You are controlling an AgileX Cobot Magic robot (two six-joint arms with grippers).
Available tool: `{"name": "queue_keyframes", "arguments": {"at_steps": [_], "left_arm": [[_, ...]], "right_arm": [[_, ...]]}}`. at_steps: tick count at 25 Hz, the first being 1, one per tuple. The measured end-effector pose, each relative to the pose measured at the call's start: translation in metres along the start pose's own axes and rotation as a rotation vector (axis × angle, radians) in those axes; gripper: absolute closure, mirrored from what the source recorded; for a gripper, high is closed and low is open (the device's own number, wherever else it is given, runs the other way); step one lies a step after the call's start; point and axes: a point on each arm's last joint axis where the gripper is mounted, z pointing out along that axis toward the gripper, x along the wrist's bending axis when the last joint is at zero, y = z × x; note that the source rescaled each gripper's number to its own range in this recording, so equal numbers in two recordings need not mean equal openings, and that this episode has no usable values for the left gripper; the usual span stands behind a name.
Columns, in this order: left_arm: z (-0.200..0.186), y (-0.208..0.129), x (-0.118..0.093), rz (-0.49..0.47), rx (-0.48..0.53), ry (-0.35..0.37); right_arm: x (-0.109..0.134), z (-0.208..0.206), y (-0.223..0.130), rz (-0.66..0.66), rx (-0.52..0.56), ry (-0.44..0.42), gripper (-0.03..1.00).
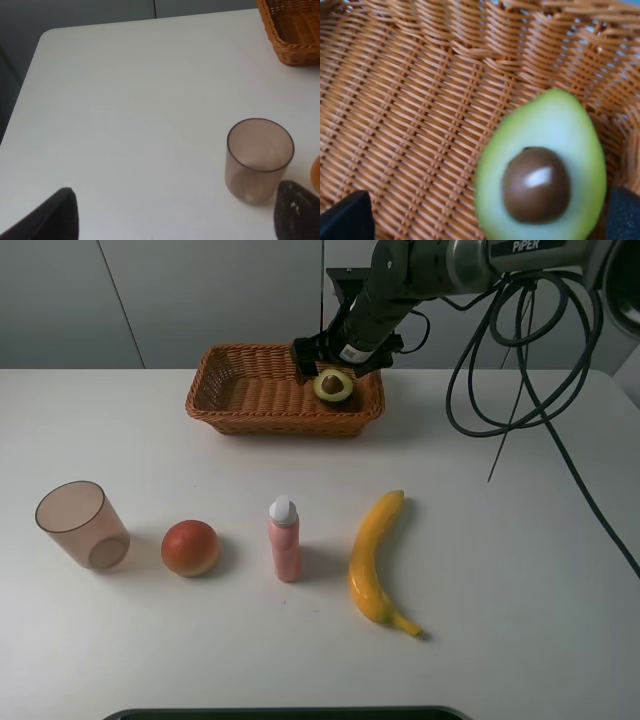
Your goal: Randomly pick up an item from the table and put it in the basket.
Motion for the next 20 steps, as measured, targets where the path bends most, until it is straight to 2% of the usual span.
{"name": "queue_keyframes", "arguments": {"at_steps": [3,7,10,14,20], "left_arm": [[0.0,0.0,0.0,0.0,0.0,0.0],[0.0,0.0,0.0,0.0,0.0,0.0],[0.0,0.0,0.0,0.0,0.0,0.0],[0.0,0.0,0.0,0.0,0.0,0.0],[0.0,0.0,0.0,-0.002,0.0,0.0]], "right_arm": [[0.004,-0.035,0.011,-0.045,-0.016,0.003,-0.03],[0.012,-0.113,0.025,-0.199,-0.05,0.005,-0.03],[0.018,-0.173,0.023,-0.283,-0.042,0.015,-0.03],[0.017,-0.239,0.002,-0.32,-0.032,-0.004,-0.03],[0.012,-0.33,-0.059,-0.33,-0.132,-0.07,-0.03]]}}
